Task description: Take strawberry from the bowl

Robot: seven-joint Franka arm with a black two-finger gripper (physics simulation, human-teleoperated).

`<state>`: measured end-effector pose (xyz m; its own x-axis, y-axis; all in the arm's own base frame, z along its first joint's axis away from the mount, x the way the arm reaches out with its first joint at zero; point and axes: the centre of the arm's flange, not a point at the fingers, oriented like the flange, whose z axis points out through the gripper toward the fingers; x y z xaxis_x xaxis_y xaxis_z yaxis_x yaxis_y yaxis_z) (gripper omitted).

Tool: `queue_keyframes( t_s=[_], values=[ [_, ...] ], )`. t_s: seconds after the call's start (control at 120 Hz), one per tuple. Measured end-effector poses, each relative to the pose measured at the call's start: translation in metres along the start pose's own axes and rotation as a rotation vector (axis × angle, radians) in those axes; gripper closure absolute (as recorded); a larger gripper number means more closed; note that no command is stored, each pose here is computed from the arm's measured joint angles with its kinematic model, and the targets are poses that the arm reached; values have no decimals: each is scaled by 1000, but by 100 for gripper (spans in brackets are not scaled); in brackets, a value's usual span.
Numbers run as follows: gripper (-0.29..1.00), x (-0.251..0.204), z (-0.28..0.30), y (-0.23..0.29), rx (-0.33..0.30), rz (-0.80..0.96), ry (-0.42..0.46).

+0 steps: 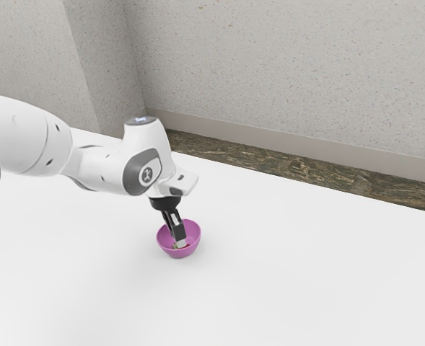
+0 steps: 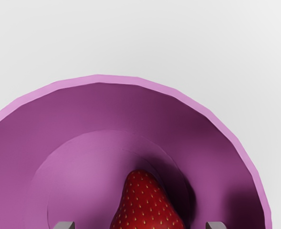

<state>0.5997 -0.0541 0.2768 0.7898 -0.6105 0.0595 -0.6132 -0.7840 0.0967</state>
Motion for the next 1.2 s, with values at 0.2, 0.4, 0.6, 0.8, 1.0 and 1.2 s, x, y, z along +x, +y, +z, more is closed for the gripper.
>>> queue_keyframes(
  t_s=[0.2,0.4,0.6,0.8,1.0,1.2],
  values=[
    [37,0,7,-2,2,2,0],
    [37,0,12,-4,7,3,5],
    [37,-2,21,-8,7,-6,9],
    [28,-2,27,-10,10,-7,15],
    [40,0,22,-11,19,-1,29],
    [51,0,17,-11,25,11,39]
  ],
)
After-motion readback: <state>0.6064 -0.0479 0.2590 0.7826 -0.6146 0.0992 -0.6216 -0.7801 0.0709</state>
